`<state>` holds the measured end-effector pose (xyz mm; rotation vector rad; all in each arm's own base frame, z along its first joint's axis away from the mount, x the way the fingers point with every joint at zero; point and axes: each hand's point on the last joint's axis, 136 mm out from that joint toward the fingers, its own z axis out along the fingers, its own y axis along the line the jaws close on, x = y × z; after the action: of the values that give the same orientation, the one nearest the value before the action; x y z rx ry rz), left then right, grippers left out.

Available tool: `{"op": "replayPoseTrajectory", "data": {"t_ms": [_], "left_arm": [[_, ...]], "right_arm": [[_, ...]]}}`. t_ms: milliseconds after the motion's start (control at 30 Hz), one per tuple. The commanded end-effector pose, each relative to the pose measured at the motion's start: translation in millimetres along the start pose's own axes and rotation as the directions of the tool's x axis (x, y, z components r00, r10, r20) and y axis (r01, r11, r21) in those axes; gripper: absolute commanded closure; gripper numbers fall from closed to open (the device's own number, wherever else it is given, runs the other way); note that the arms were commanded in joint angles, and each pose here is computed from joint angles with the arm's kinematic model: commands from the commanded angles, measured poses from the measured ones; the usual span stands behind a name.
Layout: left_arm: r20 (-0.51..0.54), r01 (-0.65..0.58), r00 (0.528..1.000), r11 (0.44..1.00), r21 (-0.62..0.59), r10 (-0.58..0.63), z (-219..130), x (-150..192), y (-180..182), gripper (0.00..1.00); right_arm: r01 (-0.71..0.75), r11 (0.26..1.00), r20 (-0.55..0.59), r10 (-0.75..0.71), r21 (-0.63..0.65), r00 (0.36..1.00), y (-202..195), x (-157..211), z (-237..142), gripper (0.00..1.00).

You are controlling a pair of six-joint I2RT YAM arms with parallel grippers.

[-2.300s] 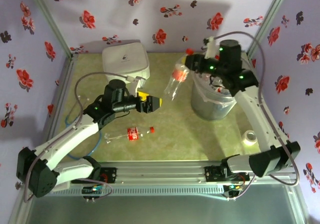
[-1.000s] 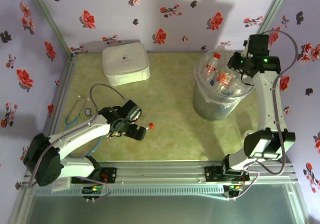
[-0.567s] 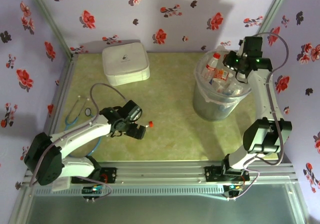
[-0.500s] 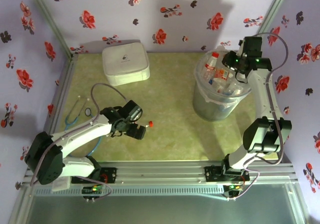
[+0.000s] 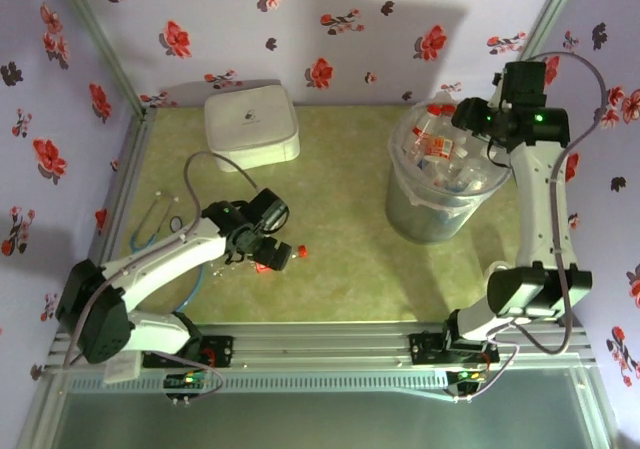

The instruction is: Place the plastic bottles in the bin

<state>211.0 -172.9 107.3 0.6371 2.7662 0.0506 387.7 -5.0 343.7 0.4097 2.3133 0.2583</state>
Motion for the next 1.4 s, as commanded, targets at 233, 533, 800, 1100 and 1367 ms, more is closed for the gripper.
{"op": "replayPoseTrajectory", "data": {"t_ms": [233, 533, 800, 1100, 1367], "left_arm": [[-0.071, 0.421, 0.899, 0.899, -0.123, -0.431, -27, 20, 32, 0.0], [0.044, 0.911, 0.17, 0.174, 0.373, -0.984, -16, 7, 33, 0.09], [0.102, 0.92, -0.069, -0.024, 0.391, -0.992, -18, 13, 54, 0.05], [0.078, 0.935, -0.12, -0.087, 0.343, -0.99, 9, 22, 45, 0.02], [0.093, 0.95, -0.118, -0.085, 0.301, -0.989, 33, 32, 40, 0.03]], "right_arm": [[0.013, 0.994, 0.019, -0.011, -0.111, 1.0, 15, 23, -36, 0.36], [0.016, 0.991, 0.004, -0.016, -0.13, 1.0, 15, 33, -28, 0.35], [0.01, 0.986, 0.007, -0.009, -0.164, 1.0, 22, 33, -25, 0.35], [0.013, 0.987, -0.001, -0.013, -0.16, 1.0, 21, 36, -16, 0.35], [0.007, 0.986, -0.009, -0.009, -0.169, 1.0, 22, 39, -10, 0.35]]}}
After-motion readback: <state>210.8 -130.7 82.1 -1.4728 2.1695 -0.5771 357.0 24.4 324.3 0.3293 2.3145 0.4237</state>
